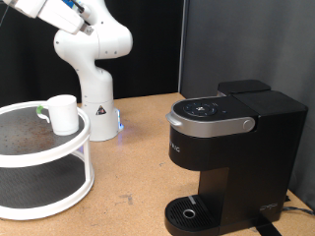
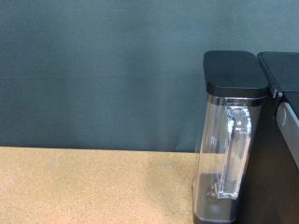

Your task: Make a cup of coffee with the keurig machine

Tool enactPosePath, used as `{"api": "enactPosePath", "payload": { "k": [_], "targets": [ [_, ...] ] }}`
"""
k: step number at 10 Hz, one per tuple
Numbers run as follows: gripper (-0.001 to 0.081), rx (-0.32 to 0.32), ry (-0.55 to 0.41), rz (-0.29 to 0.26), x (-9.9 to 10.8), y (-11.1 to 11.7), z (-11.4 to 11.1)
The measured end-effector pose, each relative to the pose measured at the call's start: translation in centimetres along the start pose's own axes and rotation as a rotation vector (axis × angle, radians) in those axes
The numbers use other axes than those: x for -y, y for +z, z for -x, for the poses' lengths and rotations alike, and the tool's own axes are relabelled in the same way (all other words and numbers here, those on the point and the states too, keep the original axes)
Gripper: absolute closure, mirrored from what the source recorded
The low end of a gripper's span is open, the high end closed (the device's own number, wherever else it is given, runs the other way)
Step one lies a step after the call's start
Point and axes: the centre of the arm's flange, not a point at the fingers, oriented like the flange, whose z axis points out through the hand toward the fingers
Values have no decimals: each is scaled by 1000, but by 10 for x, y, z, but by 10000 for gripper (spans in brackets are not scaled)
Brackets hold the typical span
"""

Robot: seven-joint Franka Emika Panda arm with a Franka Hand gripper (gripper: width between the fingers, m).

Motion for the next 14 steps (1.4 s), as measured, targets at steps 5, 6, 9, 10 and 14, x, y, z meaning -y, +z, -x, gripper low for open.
{"api": "enactPosePath", "payload": {
  "k": [5,6,9,10,14],
  "targets": [
    [803,-149,17,144,-5,-22,30],
    [803,-173,27,132,0,-32,43],
    [803,-156,60,10,14,-59,75],
    [803,-157,61,21,12,-57,74],
    [803,-162,95,131,-3,-61,98]
  ]
}}
